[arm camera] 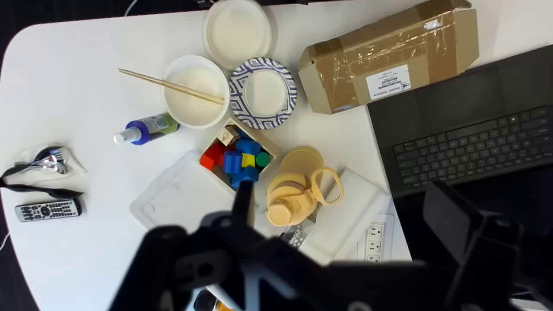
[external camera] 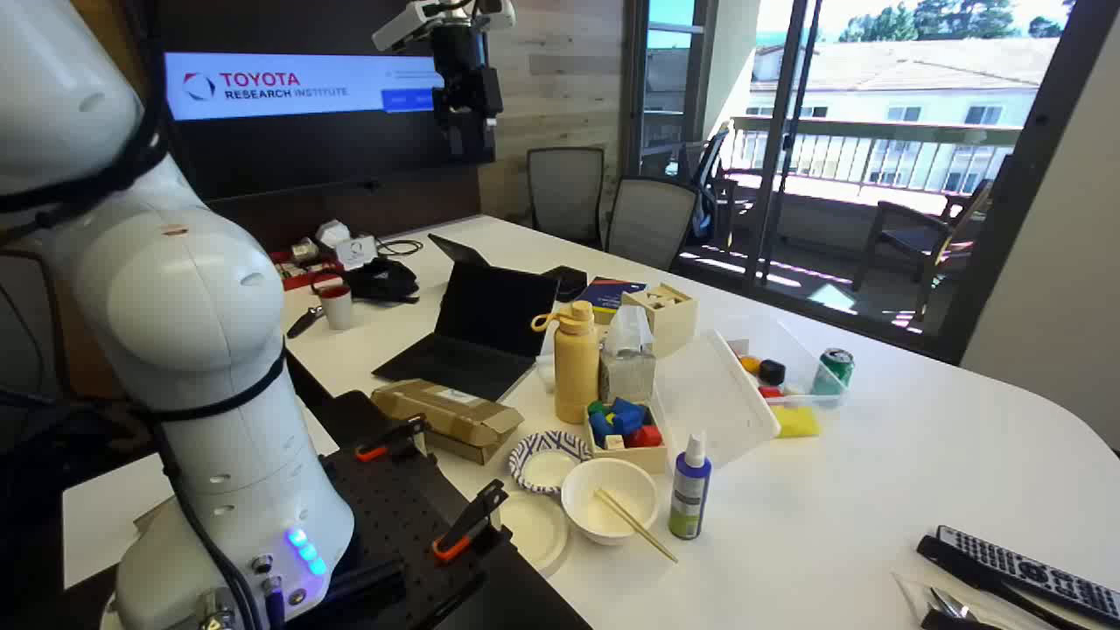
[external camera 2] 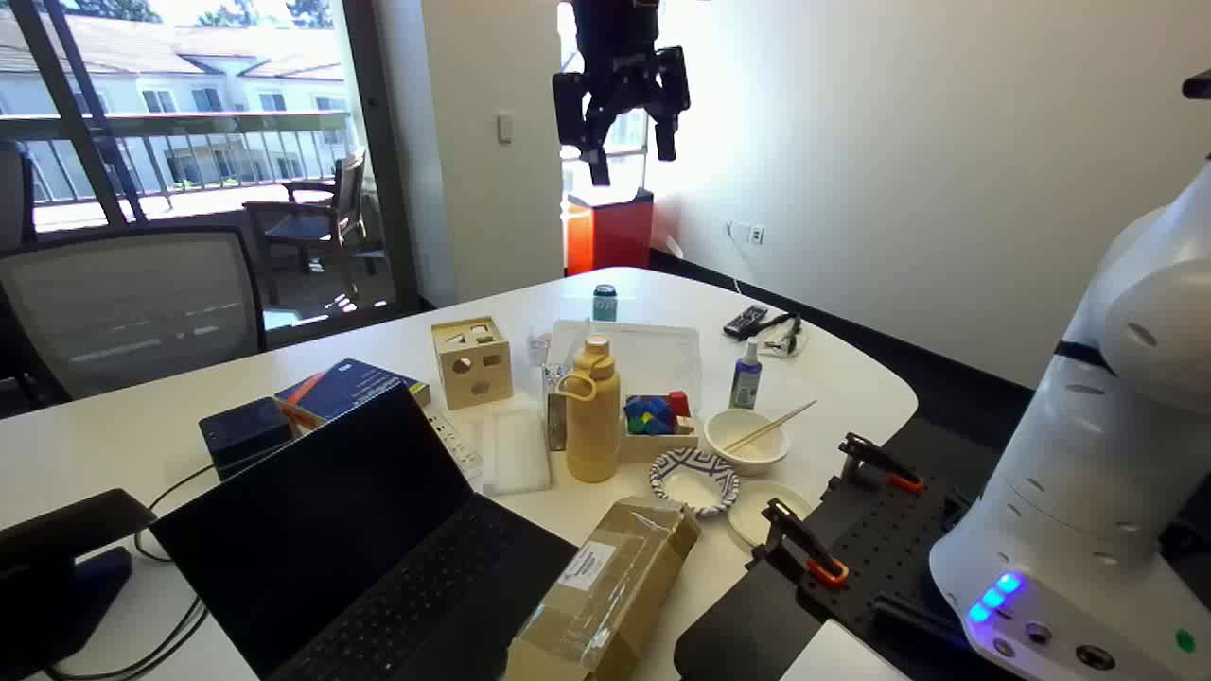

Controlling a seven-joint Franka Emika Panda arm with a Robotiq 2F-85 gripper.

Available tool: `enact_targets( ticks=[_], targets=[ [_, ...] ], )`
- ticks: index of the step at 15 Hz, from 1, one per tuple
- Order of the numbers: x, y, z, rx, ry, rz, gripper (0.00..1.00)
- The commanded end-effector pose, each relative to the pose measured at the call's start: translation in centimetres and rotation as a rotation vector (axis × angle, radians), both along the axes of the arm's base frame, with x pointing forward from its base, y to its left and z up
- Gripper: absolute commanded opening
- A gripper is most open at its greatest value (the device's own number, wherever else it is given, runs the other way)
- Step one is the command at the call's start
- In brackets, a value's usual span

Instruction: Remove the flowery blue block from the wooden box and put it on the white plate with blue markings

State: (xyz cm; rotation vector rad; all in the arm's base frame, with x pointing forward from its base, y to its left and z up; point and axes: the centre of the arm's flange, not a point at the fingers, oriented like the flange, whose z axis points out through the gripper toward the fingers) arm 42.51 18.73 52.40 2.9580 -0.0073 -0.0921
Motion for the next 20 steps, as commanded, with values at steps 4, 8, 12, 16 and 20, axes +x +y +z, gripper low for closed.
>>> enact_targets(
  ticks=[4, 8, 12, 16, 20],
  targets=[
    [1.6, -1.1, -0.5, 0.015, 0.007, -0.015, 1.00],
    [5.9, -5.1, -5.0, 0.083, 0.000, -0.045, 1.00],
    [9.9, -9.8, -10.9, 0.162, -0.030, -0.039, 1.00],
    [12.3, -14.2, -15.9, 0.221, -0.025, -0.067, 1.00],
    [13.2, -19.9, -19.8, 0.244, -0.023, -0.146, 1.00]
  ],
)
